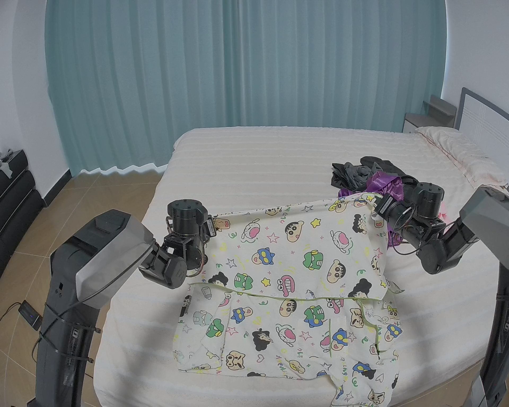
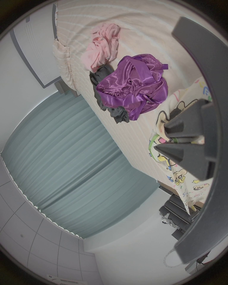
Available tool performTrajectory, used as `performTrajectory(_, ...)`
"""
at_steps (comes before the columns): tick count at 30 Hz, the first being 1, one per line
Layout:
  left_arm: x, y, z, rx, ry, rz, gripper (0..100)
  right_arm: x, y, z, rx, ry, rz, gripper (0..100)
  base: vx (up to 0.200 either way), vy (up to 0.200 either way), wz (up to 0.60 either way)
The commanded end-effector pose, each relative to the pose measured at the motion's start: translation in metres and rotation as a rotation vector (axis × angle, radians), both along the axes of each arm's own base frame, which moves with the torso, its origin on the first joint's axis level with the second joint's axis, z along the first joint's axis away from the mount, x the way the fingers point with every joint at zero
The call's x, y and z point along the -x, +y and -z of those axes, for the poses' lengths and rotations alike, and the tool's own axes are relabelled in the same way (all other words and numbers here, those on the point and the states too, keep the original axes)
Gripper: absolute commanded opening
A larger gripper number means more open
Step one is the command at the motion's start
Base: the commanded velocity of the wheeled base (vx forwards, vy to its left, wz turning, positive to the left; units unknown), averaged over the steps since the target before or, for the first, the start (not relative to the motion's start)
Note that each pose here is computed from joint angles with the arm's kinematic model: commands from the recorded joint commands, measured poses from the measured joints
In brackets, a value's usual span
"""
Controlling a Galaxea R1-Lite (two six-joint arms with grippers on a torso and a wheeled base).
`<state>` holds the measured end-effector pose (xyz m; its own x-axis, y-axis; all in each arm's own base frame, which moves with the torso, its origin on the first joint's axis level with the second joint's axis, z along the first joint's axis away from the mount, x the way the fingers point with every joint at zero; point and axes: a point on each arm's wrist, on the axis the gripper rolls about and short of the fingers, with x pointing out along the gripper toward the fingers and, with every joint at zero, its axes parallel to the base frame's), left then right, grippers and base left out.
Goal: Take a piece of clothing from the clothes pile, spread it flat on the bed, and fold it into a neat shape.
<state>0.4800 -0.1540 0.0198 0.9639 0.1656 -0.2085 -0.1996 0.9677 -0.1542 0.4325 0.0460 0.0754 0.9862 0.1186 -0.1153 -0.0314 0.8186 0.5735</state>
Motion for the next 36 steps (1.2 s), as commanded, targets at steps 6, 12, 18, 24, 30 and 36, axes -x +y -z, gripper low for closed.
performTrajectory(6, -0.04, 0.013, 0.052, -0.022, 0.089, -0.052, 100, -0.048, 0.017, 0.05, -0.088, 0.067, -0.011, 100, 0.0, 0.0, 0.0)
performTrajectory(12, -0.053, 0.021, 0.056, -0.019, 0.074, -0.083, 100, -0.085, 0.021, 0.048, -0.244, 0.072, 0.043, 100, 0.0, 0.0, 0.0)
performTrajectory(18, -0.061, 0.033, 0.061, -0.026, 0.059, -0.138, 100, -0.099, 0.006, 0.049, -0.311, 0.088, 0.138, 100, 0.0, 0.0, 0.0)
performTrajectory(24, -0.062, 0.04, 0.051, -0.023, 0.057, -0.152, 100, -0.102, -0.021, 0.066, -0.289, 0.191, 0.205, 100, 0.0, 0.0, 0.0)
performTrajectory(30, -0.062, 0.038, 0.015, 0.005, -0.001, -0.151, 100, -0.104, -0.042, 0.043, -0.414, 0.162, 0.249, 100, 0.0, 0.0, 0.0)
performTrajectory(36, -0.047, 0.042, -0.019, 0.044, 0.0, -0.159, 100, -0.087, -0.06, 0.03, -0.439, 0.273, 0.212, 100, 0.0, 0.0, 0.0)
